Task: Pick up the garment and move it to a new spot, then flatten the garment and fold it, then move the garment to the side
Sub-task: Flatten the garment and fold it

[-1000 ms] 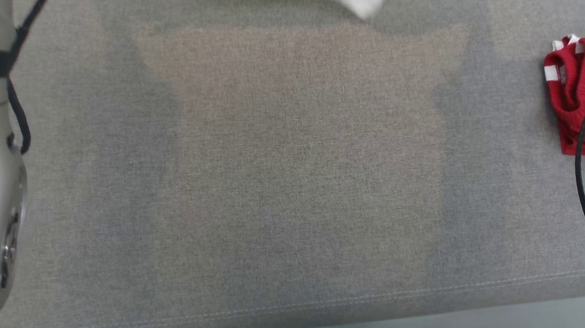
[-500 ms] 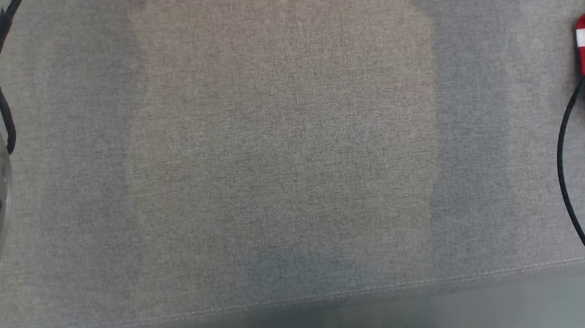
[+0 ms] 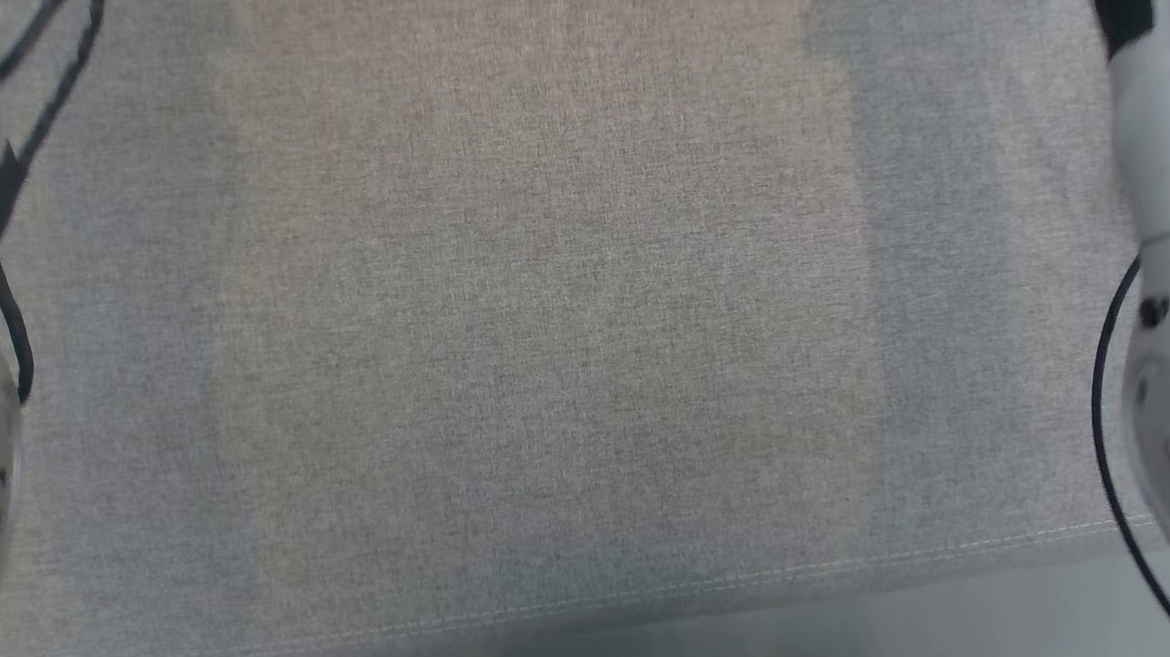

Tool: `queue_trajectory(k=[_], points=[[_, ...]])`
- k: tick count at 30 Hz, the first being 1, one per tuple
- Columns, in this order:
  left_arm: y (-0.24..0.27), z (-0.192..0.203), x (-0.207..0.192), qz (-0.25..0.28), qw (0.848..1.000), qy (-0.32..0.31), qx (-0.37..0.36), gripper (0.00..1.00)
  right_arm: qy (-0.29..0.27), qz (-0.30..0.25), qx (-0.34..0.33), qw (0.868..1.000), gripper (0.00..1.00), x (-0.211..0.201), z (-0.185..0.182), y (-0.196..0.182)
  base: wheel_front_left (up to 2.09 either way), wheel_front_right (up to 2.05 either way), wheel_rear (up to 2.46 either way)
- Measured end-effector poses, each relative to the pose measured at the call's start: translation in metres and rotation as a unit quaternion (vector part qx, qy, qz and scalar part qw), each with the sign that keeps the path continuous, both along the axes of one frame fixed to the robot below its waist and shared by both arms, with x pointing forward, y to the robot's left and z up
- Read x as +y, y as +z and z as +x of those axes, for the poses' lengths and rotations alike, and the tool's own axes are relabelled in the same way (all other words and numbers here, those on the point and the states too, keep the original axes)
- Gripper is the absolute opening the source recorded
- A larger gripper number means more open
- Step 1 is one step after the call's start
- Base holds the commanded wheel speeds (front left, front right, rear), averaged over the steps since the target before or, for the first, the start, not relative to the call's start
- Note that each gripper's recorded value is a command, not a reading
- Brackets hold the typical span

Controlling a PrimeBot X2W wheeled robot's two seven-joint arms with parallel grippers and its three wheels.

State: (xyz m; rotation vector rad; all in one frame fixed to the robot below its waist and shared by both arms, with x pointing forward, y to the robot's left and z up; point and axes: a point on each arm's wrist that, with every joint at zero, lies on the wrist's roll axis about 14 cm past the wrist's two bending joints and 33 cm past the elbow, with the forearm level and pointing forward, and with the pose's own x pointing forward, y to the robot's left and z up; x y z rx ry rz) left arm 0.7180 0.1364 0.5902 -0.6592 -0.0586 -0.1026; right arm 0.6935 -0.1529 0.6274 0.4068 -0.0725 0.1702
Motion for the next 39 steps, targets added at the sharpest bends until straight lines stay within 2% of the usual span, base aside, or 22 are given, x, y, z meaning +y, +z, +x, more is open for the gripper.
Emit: queue_trajectory(k=[5,11,14,15,17,25,30,39], points=[[-0.036,-0.033,0.006,0.004,0.999,-0.014,0.043,0.00,0.012,0.037,0.055,0.998,0.00,-0.008,-0.038,-0.043,0.00,0.00,0.00],[-0.084,-0.097,-0.001,-0.008,0.994,-0.037,0.101,0.00,0.009,0.070,0.123,0.990,0.00,-0.025,-0.110,-0.106,0.00,0.00,0.00],[-0.102,-0.131,0.003,-0.015,0.992,-0.036,0.124,0.00,0.008,0.105,0.143,0.984,0.00,-0.025,-0.146,-0.126,0.00,0.00,0.00],[-0.102,-0.131,0.003,-0.015,0.992,-0.036,0.124,0.00,0.008,0.105,0.143,0.984,0.00,-0.025,-0.146,-0.126,0.00,0.00,0.00],[-0.110,-0.154,0.011,-0.020,0.991,-0.026,0.133,0.00,0.008,0.129,0.150,0.980,0.00,-0.023,-0.168,-0.135,0.00,0.00,0.00],[-0.135,-0.242,0.034,-0.062,0.984,0.021,0.168,0.00,-0.018,0.169,0.151,0.974,0.00,-0.028,-0.236,-0.152,0.00,0.00,0.00],[-0.153,-0.289,0.034,-0.074,0.977,0.039,0.196,0.00,-0.041,0.192,0.171,0.966,0.00,-0.034,-0.274,-0.169,0.00,0.00,0.00],[-0.164,-0.332,0.036,-0.073,0.974,0.062,0.206,0.00,-0.056,0.214,0.216,0.951,0.00,-0.042,-0.330,-0.190,0.00,0.00,0.00]])
